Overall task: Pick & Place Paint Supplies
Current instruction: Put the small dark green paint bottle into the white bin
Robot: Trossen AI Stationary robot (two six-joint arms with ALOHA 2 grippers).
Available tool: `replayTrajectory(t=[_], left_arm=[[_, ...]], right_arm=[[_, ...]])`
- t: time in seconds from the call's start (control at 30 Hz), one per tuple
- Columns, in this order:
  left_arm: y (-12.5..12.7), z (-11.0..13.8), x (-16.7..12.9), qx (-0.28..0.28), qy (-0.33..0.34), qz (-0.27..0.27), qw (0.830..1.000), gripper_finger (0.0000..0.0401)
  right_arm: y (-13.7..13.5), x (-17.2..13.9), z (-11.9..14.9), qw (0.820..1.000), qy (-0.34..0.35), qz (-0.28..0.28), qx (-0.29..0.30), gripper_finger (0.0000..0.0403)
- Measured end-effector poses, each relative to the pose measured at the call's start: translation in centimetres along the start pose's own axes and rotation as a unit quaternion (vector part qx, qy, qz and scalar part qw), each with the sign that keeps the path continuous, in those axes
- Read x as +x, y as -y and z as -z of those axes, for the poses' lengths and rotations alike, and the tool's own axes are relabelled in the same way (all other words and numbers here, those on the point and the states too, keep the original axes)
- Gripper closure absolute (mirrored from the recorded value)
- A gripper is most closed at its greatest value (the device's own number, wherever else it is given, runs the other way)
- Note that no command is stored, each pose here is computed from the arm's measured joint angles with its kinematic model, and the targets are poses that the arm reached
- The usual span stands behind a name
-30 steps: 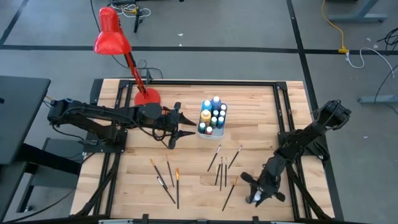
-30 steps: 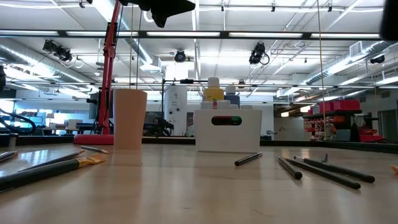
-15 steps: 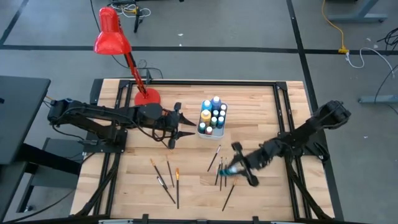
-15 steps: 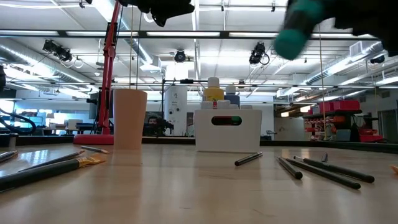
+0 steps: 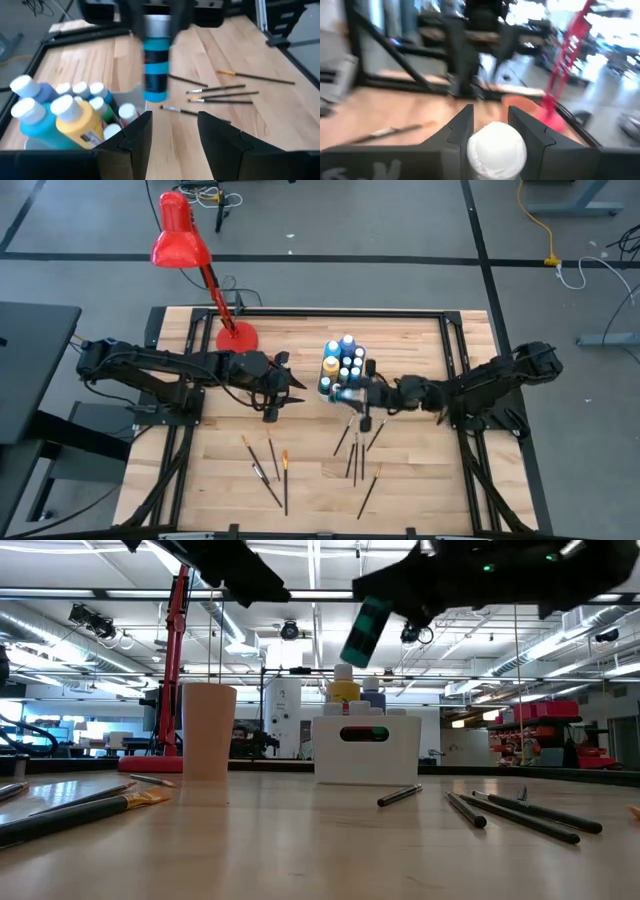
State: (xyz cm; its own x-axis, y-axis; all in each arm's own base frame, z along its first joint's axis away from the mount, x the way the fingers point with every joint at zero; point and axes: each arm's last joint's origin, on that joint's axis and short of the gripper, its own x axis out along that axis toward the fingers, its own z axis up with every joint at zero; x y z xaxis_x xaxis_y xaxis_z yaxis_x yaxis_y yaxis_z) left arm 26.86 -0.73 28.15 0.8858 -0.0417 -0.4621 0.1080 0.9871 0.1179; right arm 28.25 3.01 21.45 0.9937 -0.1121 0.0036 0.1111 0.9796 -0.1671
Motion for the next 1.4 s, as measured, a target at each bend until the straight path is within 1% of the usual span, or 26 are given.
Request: replayTrajectory(t=[0.1, 0.2, 0.23, 0.37, 0.5, 0.57, 0.63, 0.77, 0.83, 0.9, 0.97, 1.03, 1.23, 1.4], left_arm=[[0.0, 0.1, 0.0, 0.0, -0.006, 0.001, 1.0, 0.0234], [0.0, 0.1, 0.0, -0.009, -0.006, 0.001, 1.0, 0.0234], [0.0, 0.1, 0.0, -0.017, -0.007, 0.001, 1.0, 0.0234], [0.1, 0.4, 0.0, -0.044, -0.021, 0.002, 0.999, 0.0234], [0.1, 0.7, 0.0, -0.066, -0.038, 0.003, 0.997, 0.0234], [0.2, 0.8, 0.0, -0.071, -0.042, 0.004, 0.997, 0.0234], [0.3, 0.8, 0.0, -0.072, -0.043, 0.004, 0.997, 0.0234], [0.8, 0.7, 0.0, -0.068, -0.042, 0.012, 0.997, 0.0234], [1.0, 0.7, 0.0, -0.066, -0.042, 0.016, 0.997, 0.0234], [1.2, 0.7, 0.0, -0.063, -0.041, 0.019, 0.997, 0.0234], [1.4, 0.6, 0.0, -0.058, -0.041, 0.022, 0.997, 0.0234], [1.5, 0.6, 0.0, -0.053, -0.04, 0.024, 0.998, 0.0234], [1.5, 0.5, 0.0, -0.052, -0.037, 0.021, 0.998, 0.0234], [1.4, 0.5, 0.0, -0.05, -0.033, 0.007, 0.998, 0.0234]], right_arm=[[0.9, 1.3, -0.3, 0.998, -0.064, 0.023, -0.005, 0.0294], [1.6, 1.8, 0.0, 0.988, -0.148, 0.034, 0.008, 0.0294], [1.8, 2.0, 0.0, 0.986, -0.161, 0.045, 0.012, 0.0294], [2.2, 2.0, -0.2, 0.983, -0.165, 0.083, 0.009, 0.0294], [2.3, 2.2, -0.8, 0.988, -0.13, 0.077, 0.015, 0.0294], [2.3, 2.3, -1.0, 0.989, -0.125, 0.077, 0.005, 0.0294], [2.4, 2.1, -1.1, 0.988, -0.128, 0.085, -0.008, 0.0294], [2.6, 1.6, -1.1, 0.983, -0.151, 0.106, -0.01, 0.0294], [2.7, 1.3, -0.9, 0.979, -0.17, 0.113, 0.002, 0.0294], [2.7, 0.9, -0.8, 0.975, -0.187, 0.114, 0.027, 0.0294], [2.7, 0.6, -0.5, 0.97, -0.207, 0.117, 0.053, 0.0294], [2.7, 0.5, -0.1, 0.966, -0.224, 0.116, 0.062, 0.0294], [2.5, 0.7, 1.9, 0.963, -0.233, 0.12, 0.061, 0.0294], [2.7, 1.2, 3.1, 0.962, -0.232, 0.128, 0.058, 0.0294]])
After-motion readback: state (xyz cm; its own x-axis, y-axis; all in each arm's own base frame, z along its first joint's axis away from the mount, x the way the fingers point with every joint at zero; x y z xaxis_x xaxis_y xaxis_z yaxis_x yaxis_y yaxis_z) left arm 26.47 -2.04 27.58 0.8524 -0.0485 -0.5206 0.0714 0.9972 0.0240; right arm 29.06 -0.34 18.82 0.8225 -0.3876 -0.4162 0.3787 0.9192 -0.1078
